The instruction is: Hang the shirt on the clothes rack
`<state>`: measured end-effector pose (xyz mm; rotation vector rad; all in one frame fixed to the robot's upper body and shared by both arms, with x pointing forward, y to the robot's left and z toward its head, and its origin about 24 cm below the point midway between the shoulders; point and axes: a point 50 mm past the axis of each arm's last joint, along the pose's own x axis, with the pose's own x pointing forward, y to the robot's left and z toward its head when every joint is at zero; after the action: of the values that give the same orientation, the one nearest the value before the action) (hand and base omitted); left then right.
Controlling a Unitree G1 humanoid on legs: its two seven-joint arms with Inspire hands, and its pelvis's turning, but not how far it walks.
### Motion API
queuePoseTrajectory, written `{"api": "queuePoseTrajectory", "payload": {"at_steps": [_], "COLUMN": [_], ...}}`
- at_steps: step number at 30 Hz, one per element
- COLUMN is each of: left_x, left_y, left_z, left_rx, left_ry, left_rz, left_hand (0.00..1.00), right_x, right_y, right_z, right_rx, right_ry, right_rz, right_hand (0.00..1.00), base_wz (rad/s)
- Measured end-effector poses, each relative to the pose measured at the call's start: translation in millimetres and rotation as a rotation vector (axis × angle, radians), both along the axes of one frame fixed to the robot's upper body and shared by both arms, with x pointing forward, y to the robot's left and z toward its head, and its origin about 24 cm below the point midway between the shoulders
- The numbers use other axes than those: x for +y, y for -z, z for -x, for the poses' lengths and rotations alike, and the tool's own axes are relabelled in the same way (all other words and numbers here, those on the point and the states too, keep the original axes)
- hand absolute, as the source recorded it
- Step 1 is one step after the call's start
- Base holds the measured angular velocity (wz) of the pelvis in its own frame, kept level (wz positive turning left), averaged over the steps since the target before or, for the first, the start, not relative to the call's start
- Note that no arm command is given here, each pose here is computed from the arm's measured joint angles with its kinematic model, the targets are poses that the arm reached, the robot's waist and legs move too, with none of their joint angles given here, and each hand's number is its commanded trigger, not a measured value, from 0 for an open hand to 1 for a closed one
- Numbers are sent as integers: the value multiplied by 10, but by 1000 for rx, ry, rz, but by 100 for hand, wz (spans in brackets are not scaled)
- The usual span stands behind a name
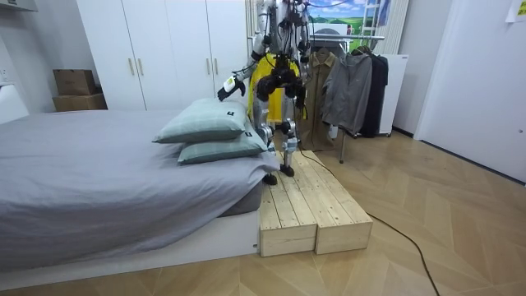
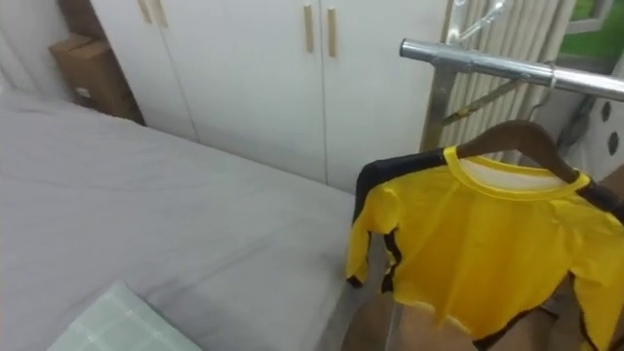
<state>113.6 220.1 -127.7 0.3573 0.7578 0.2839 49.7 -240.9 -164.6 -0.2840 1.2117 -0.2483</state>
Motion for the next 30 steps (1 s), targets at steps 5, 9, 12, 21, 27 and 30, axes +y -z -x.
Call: {"api": "queuePoseTrajectory", "payload": {"at_steps": [5,9,12,21,27,30], "left_x": [-106,-155,-160,-49,24,138], "left_y": [59,37,20,80,152,163], "left_z": [25,-42,-57,123,267,339], "left_rx": [26,-2,-30,-1,80,114], "left_ry": [71,106,114,41,21,-9], "left_rz": [46,72,76,57,41,1], "left_hand": [0,0,0,0,0,0], "right_x": [-20,-23,-20,-43,-108,-114], "right_y": [-3,-6,-12,-23,-7,-8], "right_z": [6,-13,-66,-143,86,108], "right_rx": [8,4,-5,-14,50,51], "right_ry": [-9,-16,-27,1,99,125], "right_rz": [15,16,17,17,43,59], "right_hand": [0,0,0,0,0,0], "base_wz": [126,103,70,46,112,99]}}
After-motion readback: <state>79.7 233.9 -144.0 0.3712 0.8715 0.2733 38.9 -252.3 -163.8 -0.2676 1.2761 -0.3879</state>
